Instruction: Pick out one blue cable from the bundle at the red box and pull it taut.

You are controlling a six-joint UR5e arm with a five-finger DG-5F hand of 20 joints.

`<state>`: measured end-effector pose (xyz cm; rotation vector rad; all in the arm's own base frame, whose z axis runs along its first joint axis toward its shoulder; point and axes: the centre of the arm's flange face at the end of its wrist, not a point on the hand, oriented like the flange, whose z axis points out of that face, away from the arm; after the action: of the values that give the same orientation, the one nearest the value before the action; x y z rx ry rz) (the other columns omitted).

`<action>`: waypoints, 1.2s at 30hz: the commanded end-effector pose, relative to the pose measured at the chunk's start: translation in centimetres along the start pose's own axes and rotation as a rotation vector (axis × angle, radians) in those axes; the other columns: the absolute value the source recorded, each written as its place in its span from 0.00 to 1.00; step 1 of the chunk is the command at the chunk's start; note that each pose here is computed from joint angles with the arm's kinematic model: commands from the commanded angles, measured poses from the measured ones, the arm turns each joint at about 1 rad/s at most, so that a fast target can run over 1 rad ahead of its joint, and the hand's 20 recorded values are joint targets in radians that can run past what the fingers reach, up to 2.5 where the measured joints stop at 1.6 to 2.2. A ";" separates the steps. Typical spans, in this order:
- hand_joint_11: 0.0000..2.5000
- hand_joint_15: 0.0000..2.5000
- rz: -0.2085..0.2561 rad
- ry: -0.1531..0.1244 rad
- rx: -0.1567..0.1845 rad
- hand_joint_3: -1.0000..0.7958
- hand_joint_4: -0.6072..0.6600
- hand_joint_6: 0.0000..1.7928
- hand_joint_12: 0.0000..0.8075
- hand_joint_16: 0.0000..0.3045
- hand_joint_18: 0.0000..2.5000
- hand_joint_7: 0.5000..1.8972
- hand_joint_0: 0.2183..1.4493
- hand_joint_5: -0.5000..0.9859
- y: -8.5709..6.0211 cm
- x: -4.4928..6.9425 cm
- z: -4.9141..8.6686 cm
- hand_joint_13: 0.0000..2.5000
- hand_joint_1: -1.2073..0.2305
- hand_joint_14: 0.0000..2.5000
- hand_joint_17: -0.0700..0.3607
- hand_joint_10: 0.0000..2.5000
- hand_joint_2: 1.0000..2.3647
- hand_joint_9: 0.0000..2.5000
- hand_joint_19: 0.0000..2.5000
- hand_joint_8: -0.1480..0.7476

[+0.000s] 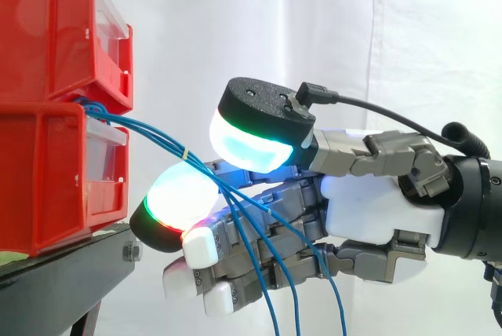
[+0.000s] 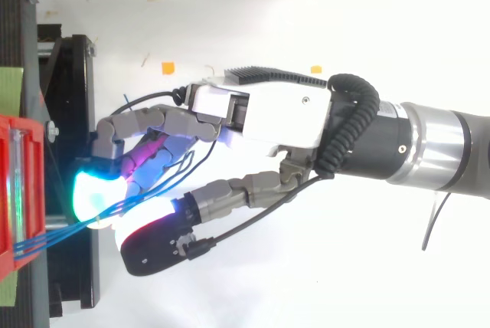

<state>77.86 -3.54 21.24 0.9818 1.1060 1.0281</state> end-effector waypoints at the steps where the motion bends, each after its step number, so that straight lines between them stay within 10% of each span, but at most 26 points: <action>1: 0.14 0.14 0.028 -0.011 0.001 0.38 0.63 0.28 0.45 0.15 0.22 0.51 0.35 0.27 0.1 0.1 0.0 0.30 0.39 0.01 0.40 0.01 0.01 0.38 0.23 0.47; 26: 0.16 0.16 0.060 -0.014 0.002 0.30 0.61 0.41 0.47 0.16 0.24 0.32 0.31 0.25 0.4 1.6 -0.1 0.33 0.34 0.01 0.41 0.01 0.00 0.40 0.24 0.49; 36: 0.20 0.18 0.168 0.006 0.001 0.46 0.49 0.50 0.48 0.16 0.28 0.29 0.35 0.24 0.5 2.2 -0.1 0.37 0.28 0.01 0.42 0.01 0.01 0.42 0.25 0.50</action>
<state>77.94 -1.51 21.27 1.0708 1.0517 1.1368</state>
